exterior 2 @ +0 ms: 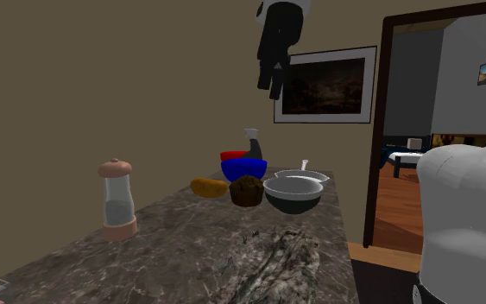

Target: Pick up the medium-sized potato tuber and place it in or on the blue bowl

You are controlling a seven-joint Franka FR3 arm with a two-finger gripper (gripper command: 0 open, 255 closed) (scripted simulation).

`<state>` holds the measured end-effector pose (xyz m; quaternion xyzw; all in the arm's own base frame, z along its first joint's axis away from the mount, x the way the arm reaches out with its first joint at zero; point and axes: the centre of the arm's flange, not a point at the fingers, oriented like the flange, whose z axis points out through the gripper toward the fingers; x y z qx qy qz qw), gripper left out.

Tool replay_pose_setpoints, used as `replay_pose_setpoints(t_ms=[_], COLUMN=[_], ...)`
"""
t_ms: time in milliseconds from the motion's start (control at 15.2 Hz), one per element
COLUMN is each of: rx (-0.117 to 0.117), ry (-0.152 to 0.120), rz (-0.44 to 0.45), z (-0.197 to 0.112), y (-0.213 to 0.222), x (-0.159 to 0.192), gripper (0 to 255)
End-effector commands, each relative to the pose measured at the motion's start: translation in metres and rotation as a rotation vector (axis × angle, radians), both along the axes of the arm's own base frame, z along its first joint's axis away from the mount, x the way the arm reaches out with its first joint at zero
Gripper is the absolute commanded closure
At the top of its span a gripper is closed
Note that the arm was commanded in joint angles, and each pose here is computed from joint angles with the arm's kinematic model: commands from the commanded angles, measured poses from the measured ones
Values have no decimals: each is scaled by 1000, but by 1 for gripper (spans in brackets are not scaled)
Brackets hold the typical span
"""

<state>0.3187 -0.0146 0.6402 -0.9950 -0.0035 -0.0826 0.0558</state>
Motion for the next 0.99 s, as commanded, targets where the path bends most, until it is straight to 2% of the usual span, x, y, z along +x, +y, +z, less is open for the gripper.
replay_pose_setpoints(t_ms=[0,924], rx=[0,-68], ry=[0,49], rz=[0,2], z=[0,-103], y=[0,-69], x=[0,137], gripper=[0,0])
